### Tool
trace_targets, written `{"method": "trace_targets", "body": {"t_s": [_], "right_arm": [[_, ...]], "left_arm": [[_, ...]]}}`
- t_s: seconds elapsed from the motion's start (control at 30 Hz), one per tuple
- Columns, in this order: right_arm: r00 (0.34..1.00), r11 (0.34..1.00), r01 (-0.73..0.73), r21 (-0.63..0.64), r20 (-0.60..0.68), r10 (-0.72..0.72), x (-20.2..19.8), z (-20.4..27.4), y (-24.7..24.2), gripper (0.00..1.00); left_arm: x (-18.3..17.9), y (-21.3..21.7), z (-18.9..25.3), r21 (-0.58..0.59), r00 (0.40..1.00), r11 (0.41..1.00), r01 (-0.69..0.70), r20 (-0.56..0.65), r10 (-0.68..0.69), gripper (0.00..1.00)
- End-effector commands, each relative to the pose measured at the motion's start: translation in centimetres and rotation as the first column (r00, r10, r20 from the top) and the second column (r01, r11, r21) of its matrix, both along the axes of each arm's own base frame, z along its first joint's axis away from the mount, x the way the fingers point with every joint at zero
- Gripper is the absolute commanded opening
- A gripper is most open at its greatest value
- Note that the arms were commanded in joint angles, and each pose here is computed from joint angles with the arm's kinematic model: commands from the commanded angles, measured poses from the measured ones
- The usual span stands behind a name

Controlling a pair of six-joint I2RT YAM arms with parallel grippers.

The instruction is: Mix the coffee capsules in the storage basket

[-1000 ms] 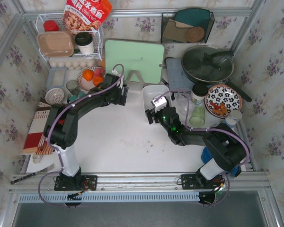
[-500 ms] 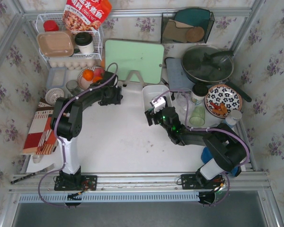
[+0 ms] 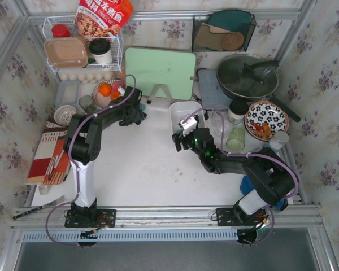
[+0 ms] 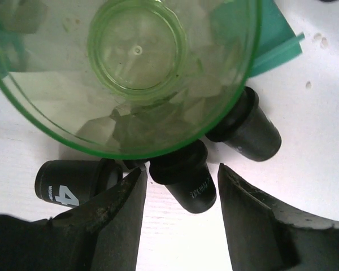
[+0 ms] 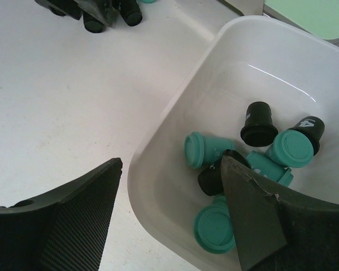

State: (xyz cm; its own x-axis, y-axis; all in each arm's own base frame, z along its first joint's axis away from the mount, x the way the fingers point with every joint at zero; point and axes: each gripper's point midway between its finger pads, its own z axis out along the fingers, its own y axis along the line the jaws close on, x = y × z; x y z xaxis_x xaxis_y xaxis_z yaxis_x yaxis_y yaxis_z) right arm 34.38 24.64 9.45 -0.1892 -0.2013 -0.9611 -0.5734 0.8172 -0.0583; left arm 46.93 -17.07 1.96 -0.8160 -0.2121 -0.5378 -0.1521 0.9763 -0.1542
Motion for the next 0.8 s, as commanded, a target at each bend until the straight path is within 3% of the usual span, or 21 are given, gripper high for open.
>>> {"method": "trace_targets", "body": {"t_s": [0.0,0.3,0.47,0.67,0.77], "right_arm": [[0.999,1.000,-0.022,0.023,0.033,0.021,0.1,1.0,0.5,0.78],[0.999,0.999,-0.036,0.024,0.033,0.035,0.0,1.1,0.7,0.77],[0.999,0.999,-0.043,0.031,0.034,0.042,-0.1,1.3,0.8,0.77],[0.993,0.993,-0.107,0.056,0.065,0.103,-1.0,2.5,1.5,0.79],[0.961,0.967,-0.246,0.066,0.147,0.234,-2.8,3.6,2.7,0.83]], "left_arm": [[1.1,0.7,0.1,0.001,0.991,0.992,-0.130,0.031,0.130,0.54],[0.2,0.6,-1.1,0.024,0.990,0.990,-0.140,-0.016,0.141,0.37],[-1.2,-0.6,0.1,-0.011,0.998,0.998,-0.055,0.006,0.055,0.32],[-3.9,-4.7,5.1,-0.167,0.974,0.967,0.194,0.153,-0.169,0.33],[-6.0,-8.0,7.9,-0.278,0.899,0.861,0.425,0.244,-0.365,0.34]]}}
